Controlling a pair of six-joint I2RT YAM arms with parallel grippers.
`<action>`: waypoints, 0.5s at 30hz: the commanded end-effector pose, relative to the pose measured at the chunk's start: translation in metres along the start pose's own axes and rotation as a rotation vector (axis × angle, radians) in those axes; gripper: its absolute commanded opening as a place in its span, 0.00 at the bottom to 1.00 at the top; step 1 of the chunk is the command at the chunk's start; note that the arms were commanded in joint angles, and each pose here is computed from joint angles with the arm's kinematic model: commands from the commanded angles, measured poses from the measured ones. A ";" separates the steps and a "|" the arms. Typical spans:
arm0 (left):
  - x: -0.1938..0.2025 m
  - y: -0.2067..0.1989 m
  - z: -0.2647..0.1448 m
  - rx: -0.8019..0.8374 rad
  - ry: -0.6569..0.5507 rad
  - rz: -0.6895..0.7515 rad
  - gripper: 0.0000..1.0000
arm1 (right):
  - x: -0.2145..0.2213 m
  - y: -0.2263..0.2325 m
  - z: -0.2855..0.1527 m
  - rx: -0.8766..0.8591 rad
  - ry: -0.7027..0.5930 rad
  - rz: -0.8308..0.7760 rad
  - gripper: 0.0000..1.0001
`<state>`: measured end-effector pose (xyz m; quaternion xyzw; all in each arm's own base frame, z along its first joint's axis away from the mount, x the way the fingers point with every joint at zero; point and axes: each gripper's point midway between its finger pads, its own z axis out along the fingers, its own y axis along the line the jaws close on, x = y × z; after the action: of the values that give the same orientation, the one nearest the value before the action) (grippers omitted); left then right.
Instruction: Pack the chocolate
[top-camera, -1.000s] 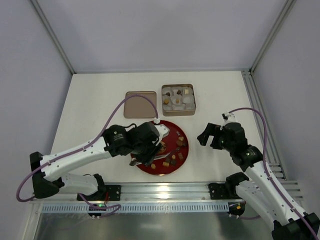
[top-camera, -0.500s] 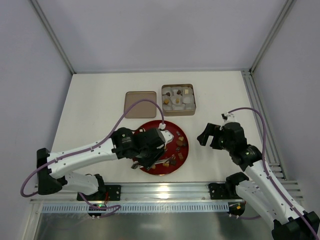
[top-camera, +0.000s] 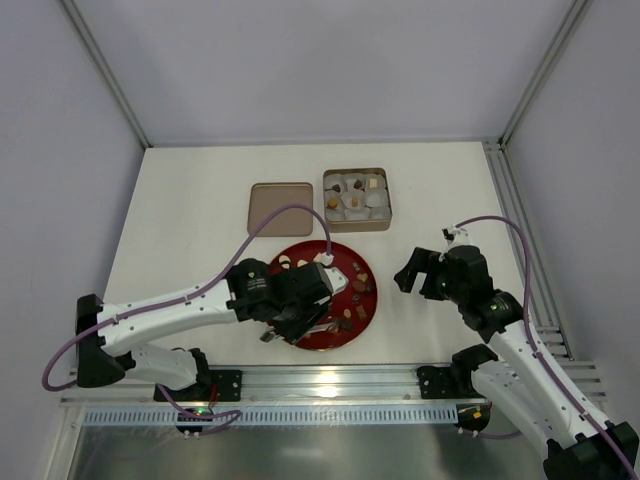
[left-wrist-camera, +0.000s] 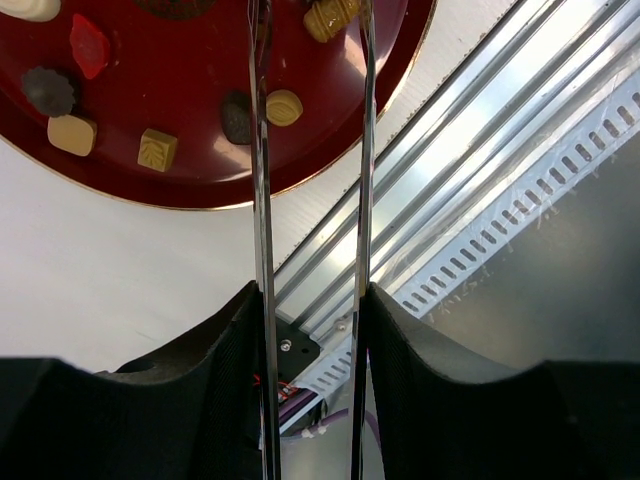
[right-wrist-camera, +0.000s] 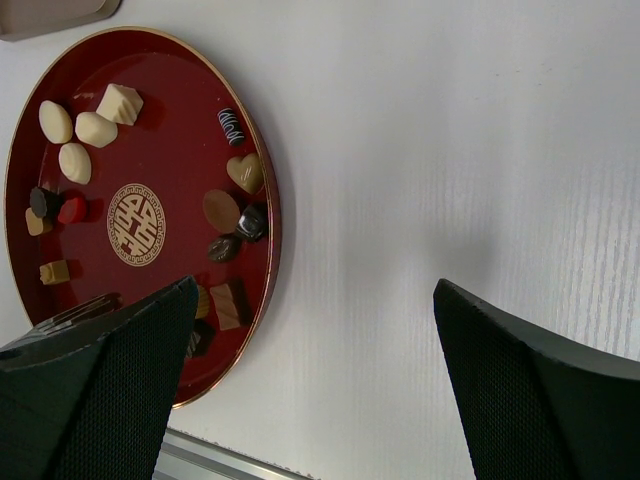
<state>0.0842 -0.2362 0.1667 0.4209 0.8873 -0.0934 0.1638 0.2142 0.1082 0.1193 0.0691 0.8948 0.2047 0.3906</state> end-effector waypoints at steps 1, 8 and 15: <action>0.007 -0.001 -0.001 -0.002 0.021 0.023 0.44 | -0.009 0.003 0.000 -0.009 -0.045 0.000 1.00; 0.013 -0.006 0.003 0.008 0.052 0.051 0.44 | -0.007 0.002 0.001 -0.006 -0.041 0.003 1.00; 0.014 -0.006 0.008 0.006 0.062 0.061 0.44 | -0.006 0.002 0.001 -0.010 -0.041 0.002 0.99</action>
<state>0.0753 -0.2319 0.1560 0.4390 0.8836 -0.0766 0.1438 0.2133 0.1079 0.1164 0.0695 0.8961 0.2037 0.3882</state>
